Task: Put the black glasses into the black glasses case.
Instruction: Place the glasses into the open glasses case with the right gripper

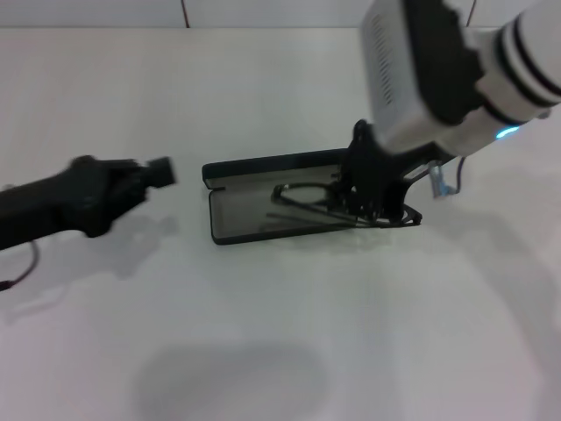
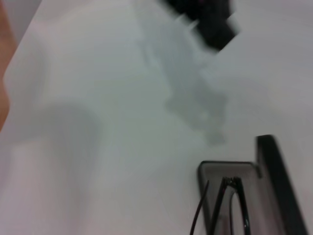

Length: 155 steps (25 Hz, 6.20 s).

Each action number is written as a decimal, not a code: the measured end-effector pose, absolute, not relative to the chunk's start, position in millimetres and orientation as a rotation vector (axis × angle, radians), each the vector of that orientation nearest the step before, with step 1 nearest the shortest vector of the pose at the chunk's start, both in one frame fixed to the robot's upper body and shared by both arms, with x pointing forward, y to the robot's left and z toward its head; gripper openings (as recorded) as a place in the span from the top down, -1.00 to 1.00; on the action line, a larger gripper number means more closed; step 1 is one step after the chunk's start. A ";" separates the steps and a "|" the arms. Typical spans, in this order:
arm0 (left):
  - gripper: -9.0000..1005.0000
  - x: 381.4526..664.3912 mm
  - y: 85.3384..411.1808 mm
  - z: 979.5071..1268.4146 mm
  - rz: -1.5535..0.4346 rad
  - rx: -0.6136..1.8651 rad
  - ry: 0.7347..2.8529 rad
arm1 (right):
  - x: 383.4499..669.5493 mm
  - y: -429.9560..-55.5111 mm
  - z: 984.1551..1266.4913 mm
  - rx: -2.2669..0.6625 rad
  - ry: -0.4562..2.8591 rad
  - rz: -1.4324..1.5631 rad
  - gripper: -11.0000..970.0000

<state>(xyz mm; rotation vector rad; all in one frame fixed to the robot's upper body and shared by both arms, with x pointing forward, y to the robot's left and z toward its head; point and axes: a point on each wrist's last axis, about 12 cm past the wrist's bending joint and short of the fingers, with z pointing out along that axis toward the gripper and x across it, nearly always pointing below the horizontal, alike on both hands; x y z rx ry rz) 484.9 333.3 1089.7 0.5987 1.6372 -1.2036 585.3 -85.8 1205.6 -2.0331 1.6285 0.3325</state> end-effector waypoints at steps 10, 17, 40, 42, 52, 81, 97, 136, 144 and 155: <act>0.98 465.0 361.4 1087.9 -1.076 0.527 1.653 | 573.4 -52.7 1175.1 -2.195 1.540 0.042 0.76; 0.98 464.8 359.3 1086.2 -1.073 0.539 1.656 | 573.4 -43.3 1174.9 -2.157 1.509 0.020 0.76; 0.98 477.0 347.5 1081.0 -1.119 0.534 1.710 | 575.1 -34.3 1174.8 -2.135 1.464 -0.029 0.76; 0.98 475.7 347.1 1079.9 -1.124 0.526 1.713 | 575.0 -33.6 1173.9 -2.139 1.454 -0.042 0.76; 0.98 469.3 344.3 1074.4 -1.152 0.499 1.724 | 573.1 -32.8 1163.8 -2.155 1.408 -0.090 0.76; 0.98 463.6 340.5 1068.3 -1.185 0.489 1.750 | 576.4 -30.3 1148.9 -2.097 1.354 -0.113 0.76; 0.98 463.7 337.7 1067.1 -1.190 0.498 1.752 | 576.1 -27.8 1141.8 -2.085 1.318 -0.126 0.77; 0.98 461.2 332.2 1064.4 -1.204 0.548 1.758 | 576.5 -26.1 1143.0 -2.041 1.311 -0.111 0.77; 0.98 459.9 331.4 1064.3 -1.211 0.550 1.753 | 579.2 -26.9 1144.5 -2.029 1.311 -0.117 0.45; 0.98 460.5 331.0 1064.7 -1.210 0.557 1.750 | 576.6 -25.0 1145.4 -2.034 1.291 -0.115 0.17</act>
